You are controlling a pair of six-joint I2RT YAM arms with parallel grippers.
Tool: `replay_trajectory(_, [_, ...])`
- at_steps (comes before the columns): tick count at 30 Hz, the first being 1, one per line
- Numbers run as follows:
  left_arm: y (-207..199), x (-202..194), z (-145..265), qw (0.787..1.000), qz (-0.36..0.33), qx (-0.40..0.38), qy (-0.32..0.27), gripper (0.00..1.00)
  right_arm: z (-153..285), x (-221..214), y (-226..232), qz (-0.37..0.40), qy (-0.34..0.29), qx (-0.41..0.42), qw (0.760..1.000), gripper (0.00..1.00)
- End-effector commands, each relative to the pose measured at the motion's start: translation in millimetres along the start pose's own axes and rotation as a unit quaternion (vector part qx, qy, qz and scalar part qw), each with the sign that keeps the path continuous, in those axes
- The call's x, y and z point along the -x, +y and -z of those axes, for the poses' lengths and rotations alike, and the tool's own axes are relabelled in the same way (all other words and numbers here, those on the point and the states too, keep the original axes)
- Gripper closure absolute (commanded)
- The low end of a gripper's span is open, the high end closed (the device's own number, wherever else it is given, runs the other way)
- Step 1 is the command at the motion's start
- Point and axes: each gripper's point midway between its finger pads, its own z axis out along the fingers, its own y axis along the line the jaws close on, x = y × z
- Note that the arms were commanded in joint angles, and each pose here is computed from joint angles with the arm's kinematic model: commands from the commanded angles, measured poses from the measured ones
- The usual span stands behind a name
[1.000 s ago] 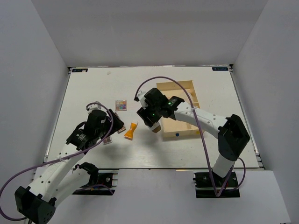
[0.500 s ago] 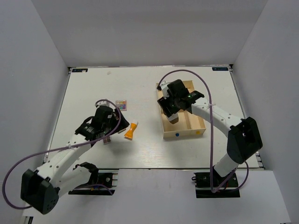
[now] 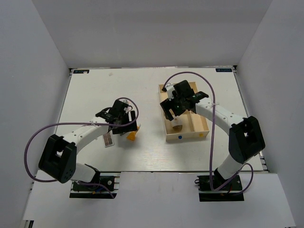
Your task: Organize the makeup
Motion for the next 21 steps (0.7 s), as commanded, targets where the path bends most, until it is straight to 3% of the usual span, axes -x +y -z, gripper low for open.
replay_trajectory(1, [-17, 26, 2, 0.999, -0.042, -0.020, -0.025, 0.07, 14, 23, 2, -0.006, -0.047, 0.013, 0.999, 0.15])
replay_trajectory(14, [-26, 13, -44, 0.993, -0.112, 0.019, 0.034, 0.19, 40, 36, -28, -0.048, -0.092, -0.006, 0.995, 0.17])
replay_trajectory(18, [-30, 8, -51, 0.991, -0.127, 0.024, 0.045, 0.33, 48, 36, -37, -0.061, -0.104, -0.013, 0.993, 0.18])
replay_trajectory(19, [-30, 8, -52, 0.991, -0.127, 0.024, 0.047, 0.41, 49, 36, -40, -0.063, -0.106, -0.015, 0.992, 0.18])
replay_trajectory(21, [-33, 5, -54, 0.990, -0.133, 0.024, 0.050, 0.49, 53, 36, -43, -0.069, -0.112, -0.016, 0.991, 0.19])
